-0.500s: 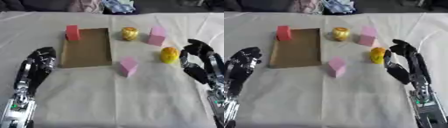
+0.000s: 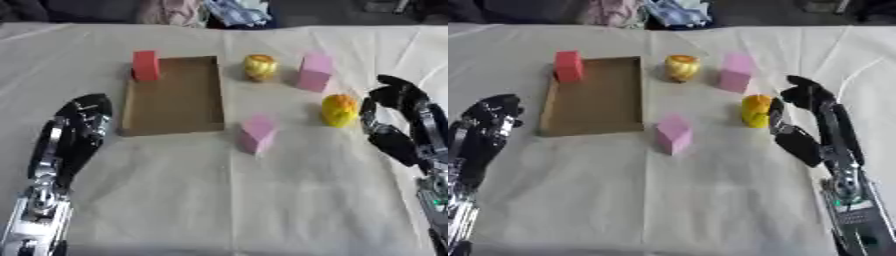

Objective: Pick up objects on the table and place them in the box.

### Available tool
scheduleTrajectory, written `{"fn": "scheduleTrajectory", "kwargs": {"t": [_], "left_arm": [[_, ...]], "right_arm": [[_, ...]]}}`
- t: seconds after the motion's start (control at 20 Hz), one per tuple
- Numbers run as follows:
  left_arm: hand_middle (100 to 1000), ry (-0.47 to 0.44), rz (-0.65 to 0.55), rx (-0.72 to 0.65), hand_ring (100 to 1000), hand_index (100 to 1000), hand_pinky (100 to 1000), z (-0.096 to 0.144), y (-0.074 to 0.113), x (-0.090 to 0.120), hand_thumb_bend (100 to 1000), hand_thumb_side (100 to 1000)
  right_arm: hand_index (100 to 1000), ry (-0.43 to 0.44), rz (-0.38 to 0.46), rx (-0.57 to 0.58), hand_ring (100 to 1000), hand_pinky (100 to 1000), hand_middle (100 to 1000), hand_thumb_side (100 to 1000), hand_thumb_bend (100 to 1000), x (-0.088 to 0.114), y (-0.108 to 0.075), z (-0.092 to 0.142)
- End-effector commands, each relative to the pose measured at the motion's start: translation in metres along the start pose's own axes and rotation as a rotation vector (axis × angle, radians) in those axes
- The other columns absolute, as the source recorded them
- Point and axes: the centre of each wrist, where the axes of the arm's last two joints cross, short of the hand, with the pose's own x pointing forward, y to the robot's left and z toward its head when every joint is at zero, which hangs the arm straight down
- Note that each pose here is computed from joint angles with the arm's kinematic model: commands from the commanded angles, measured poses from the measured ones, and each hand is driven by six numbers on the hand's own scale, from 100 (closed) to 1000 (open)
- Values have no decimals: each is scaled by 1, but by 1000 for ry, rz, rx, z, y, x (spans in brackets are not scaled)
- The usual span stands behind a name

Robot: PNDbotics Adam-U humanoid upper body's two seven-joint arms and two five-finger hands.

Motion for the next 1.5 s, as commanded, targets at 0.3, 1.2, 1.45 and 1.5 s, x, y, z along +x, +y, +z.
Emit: {"fn": "scheduleTrajectory", "kwargs": {"t": [0.3,1.2,1.45,1.5], "left_arm": [[722,-19,-22,-12,759,767,727,0,5,5,246,550],[722,-10,-26,-40,758,767,727,1,3,2,246,550],[722,-10,-24,-44,758,767,728,1,2,2,247,551],[722,-10,-24,-44,758,767,728,1,2,2,246,551]], "right_arm": [[888,-138,292,177,769,861,702,339,100,24,-58,-49],[937,34,583,729,833,950,777,458,389,-1,-84,-167],[937,82,605,756,836,954,780,462,399,-10,-74,-186],[938,90,605,758,837,955,781,462,401,-11,-72,-188]]}}
